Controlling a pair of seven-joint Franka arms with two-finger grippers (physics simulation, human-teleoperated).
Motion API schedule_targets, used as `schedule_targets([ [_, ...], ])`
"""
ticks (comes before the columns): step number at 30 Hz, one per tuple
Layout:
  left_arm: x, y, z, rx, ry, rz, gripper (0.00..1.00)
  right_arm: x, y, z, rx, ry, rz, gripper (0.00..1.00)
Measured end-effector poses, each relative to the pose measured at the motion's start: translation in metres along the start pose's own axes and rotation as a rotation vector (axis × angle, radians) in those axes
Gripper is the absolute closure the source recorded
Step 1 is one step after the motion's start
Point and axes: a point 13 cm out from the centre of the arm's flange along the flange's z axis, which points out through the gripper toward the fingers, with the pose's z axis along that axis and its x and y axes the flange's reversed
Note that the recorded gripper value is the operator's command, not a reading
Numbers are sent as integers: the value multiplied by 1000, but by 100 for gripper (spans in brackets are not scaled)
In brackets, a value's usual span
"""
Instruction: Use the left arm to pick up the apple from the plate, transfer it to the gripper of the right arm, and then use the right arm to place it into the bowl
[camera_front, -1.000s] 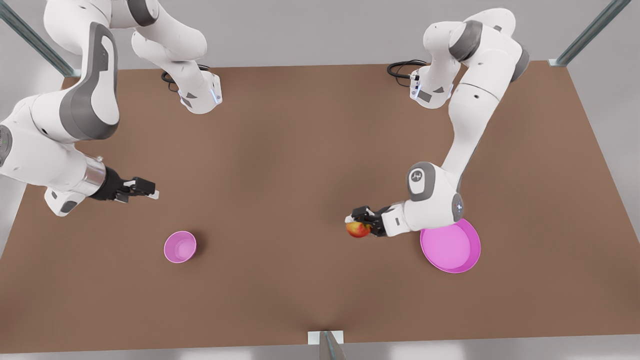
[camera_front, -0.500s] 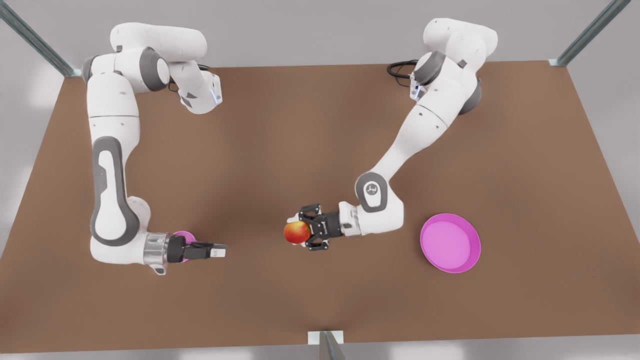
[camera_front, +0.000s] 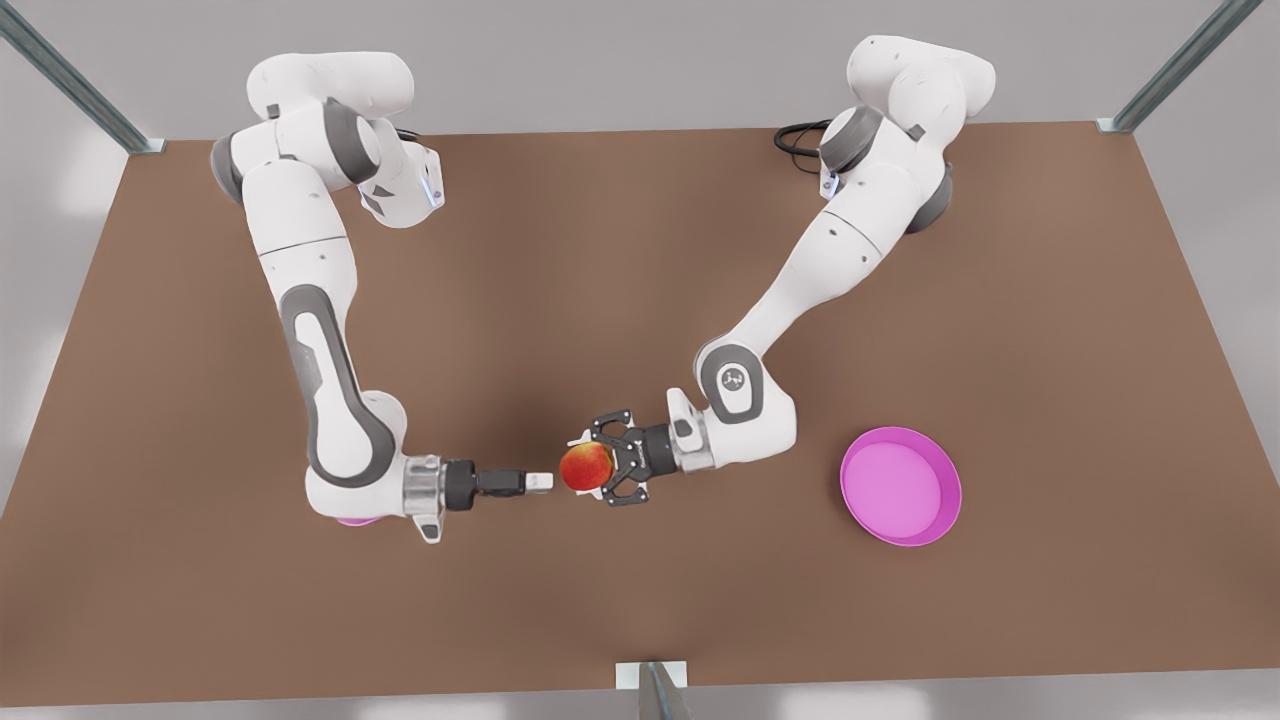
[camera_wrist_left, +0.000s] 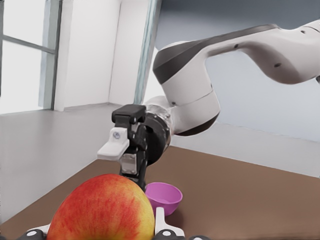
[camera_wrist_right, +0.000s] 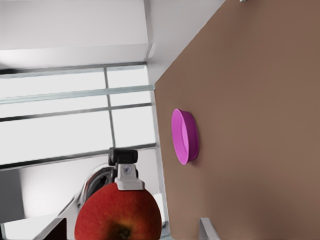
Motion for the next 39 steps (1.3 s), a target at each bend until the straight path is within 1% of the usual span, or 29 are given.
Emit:
schedule_targets([
  [2,2,1,0,-5,0,37,20,1,-1,8,8,-2,-23,0],
  [5,3,2,0,-8,0,89,20,5,0,18,7,2,-47,0],
  [12,10,0,4,-11,8,183,20,6,3,25,-70,-28,-58,0],
  [21,11,1,4,-19,14,266,20,27,-4,57,-106,-10,-95,0],
  [22,11,1,4,-19,15,273,20,28,-3,59,-109,-12,-101,3],
  [29,11,1,4,-21,17,312,20,35,9,69,-133,-7,-147,3],
  [30,11,1,4,-21,17,316,20,36,10,70,-134,-6,-152,5],
  [31,11,1,4,-22,17,320,20,36,10,71,-134,-7,-156,10],
  [35,12,-1,6,-18,18,336,20,37,6,72,-132,-9,-167,10],
  [38,12,-1,6,-19,20,345,20,31,5,70,-135,-31,-176,10],
  [39,12,-1,6,-20,21,348,20,30,5,69,-137,-38,-180,14],
])
